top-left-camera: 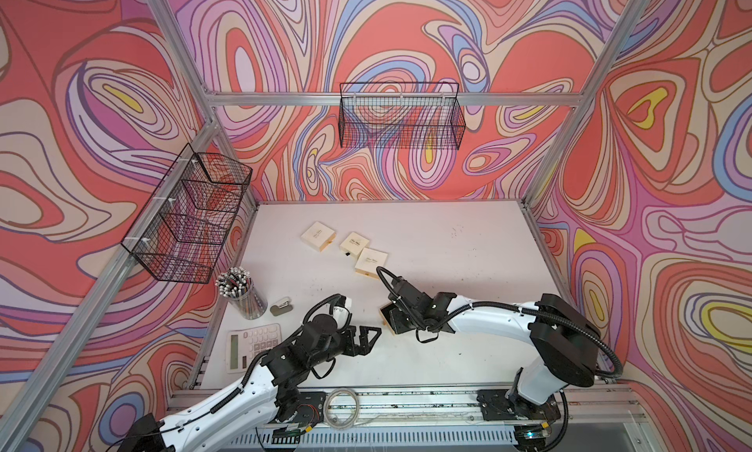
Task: Take out the earrings from the drawer-style jewelry box
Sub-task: Pick up the earring from the drawer.
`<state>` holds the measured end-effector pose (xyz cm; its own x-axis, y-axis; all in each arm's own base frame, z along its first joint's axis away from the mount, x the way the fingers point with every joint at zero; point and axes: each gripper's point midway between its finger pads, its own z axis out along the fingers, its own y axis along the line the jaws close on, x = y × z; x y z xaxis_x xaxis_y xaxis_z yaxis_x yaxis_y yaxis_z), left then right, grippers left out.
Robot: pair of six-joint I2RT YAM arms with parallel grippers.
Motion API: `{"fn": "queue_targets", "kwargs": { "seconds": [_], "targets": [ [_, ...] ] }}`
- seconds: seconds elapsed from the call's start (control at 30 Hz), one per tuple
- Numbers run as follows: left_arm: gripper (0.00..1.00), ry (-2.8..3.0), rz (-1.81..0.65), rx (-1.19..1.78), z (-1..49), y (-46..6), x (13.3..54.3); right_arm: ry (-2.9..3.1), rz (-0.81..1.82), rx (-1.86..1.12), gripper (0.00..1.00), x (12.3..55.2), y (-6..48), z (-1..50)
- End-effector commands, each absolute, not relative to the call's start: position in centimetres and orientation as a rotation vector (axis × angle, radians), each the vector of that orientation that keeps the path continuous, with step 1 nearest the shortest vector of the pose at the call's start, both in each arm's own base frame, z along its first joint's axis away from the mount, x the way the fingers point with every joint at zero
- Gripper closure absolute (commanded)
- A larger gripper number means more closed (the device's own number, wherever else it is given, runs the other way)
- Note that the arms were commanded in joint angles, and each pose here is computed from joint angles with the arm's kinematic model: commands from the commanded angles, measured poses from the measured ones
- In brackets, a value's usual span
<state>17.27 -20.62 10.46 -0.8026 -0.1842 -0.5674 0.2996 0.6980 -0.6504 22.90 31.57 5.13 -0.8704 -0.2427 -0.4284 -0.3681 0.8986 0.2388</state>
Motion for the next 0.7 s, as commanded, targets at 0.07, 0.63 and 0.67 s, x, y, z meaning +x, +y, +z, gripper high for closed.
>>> {"fn": "queue_targets", "kwargs": {
  "seconds": [0.07,0.63,0.67],
  "targets": [
    [0.00,2.289,-1.011,0.068,10.0,-20.2,17.3,2.651,0.413,-0.414,0.76,23.7,32.1,5.2],
    [0.00,2.279,-1.025,0.070,10.3,-20.5,17.5,2.673,0.311,-0.416,0.77,23.6,31.2,4.0],
    [0.00,2.279,-1.027,0.072,10.3,-20.6,17.4,2.673,0.302,-0.414,0.77,23.6,31.1,4.0]
  ]
}}
